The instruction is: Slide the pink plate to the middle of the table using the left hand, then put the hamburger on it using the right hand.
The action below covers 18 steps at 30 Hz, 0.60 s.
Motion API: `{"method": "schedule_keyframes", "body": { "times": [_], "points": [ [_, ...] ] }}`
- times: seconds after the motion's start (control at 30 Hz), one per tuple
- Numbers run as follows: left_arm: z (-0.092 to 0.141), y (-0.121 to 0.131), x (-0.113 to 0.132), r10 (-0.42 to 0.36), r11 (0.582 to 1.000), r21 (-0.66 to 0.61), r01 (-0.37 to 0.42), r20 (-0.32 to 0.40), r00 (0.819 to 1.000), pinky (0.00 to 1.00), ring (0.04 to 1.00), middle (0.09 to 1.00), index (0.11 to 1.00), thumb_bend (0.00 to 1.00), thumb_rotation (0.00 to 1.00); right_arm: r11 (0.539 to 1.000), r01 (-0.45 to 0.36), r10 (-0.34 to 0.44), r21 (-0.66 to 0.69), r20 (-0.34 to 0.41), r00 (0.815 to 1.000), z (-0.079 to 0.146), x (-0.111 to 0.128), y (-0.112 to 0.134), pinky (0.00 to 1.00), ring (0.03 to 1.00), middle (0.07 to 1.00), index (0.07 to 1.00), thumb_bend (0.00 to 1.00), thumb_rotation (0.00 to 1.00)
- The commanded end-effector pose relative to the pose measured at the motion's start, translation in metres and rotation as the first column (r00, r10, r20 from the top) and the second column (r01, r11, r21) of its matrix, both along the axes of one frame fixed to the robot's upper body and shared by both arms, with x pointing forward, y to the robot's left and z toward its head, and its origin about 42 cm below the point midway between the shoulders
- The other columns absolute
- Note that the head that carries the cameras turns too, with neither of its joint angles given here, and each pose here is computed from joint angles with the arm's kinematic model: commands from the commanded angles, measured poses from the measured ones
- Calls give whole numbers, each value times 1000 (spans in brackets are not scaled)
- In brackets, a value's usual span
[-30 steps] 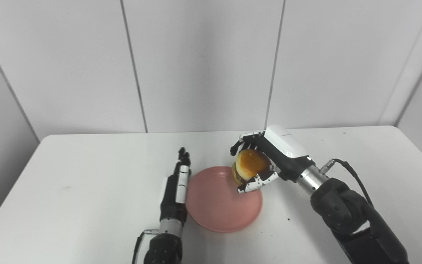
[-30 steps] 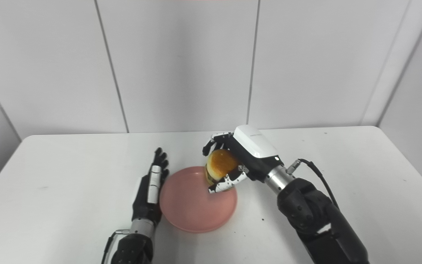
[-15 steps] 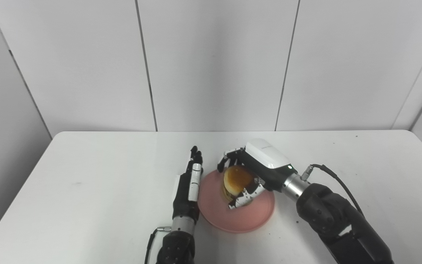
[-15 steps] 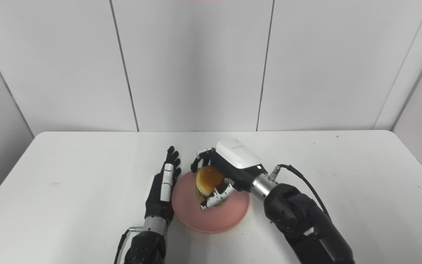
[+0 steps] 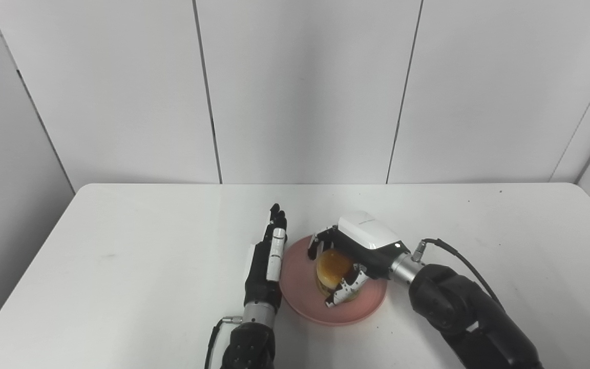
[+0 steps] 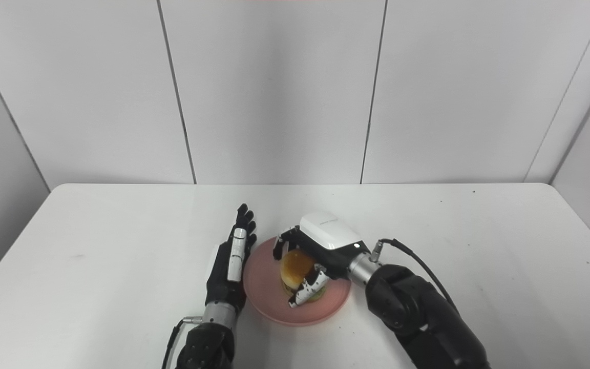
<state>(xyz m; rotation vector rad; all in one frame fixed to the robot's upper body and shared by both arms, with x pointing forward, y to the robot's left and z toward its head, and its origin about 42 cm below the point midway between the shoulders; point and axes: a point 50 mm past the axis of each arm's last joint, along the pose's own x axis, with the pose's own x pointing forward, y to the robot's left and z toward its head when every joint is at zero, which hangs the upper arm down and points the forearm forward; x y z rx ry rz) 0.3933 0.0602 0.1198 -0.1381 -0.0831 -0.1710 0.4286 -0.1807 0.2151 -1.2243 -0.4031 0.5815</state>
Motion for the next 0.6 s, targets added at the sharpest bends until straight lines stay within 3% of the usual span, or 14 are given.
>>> {"method": "schedule_keyframes", "body": {
  "times": [0.0, 0.03, 0.07, 0.1, 0.2, 0.27, 0.33, 0.47, 0.57],
  "points": [
    [-36, 2, -23, 9, 1000, 0, -9, -100, 995, 1000, 1000, 1000, 1000, 644, 1000, 999, -29, 28, 16, 91, 995, 24, 4, 8, 422, 464, 547, 537, 509, 51],
    [-36, 2, -23, 10, 1000, -3, -10, -99, 995, 1000, 1000, 1000, 1000, 643, 1000, 1000, -26, 25, 14, 93, 995, 24, 2, 9, 463, 535, 600, 517, 511, 96],
    [-36, 2, -24, 11, 1000, -9, -12, -98, 995, 1000, 1000, 1000, 1000, 639, 1000, 999, -28, 27, 17, 99, 995, 23, 1, 9, 508, 605, 658, 616, 583, 149],
    [-36, 1, -24, 17, 1000, -20, -19, -98, 995, 1000, 1000, 1000, 1000, 639, 1000, 999, -32, 30, 23, 107, 994, 23, 0, 10, 515, 614, 666, 638, 598, 157],
    [-37, 2, -25, 10, 999, -45, -14, -95, 995, 1000, 1000, 1000, 1000, 646, 1000, 997, -45, 38, 56, 121, 992, 17, -4, 10, 642, 760, 799, 808, 706, 295],
    [-37, 3, -25, 8, 999, -51, -13, -99, 995, 1000, 1000, 1000, 1000, 648, 1000, 996, -48, 39, 72, 120, 992, 15, -6, 10, 729, 837, 862, 871, 730, 374],
    [-38, 5, -25, 8, 999, -37, -12, -98, 995, 1000, 1000, 1000, 1000, 658, 1000, 996, -47, 38, 71, 115, 993, 14, -8, 9, 885, 935, 930, 929, 736, 482],
    [-39, 7, -25, -1, 1000, -19, -1, -97, 995, 1000, 1000, 1000, 1000, 664, 1000, 997, -55, 48, 55, 123, 991, 13, -12, 5, 986, 993, 981, 947, 717, 528],
    [-38, 8, -25, -1, 1000, -28, -2, -98, 995, 1000, 1000, 1000, 1000, 669, 1000, 996, -48, 38, 71, 138, 990, 14, -15, 3, 999, 1000, 999, 957, 722, 522]
  ]
}}
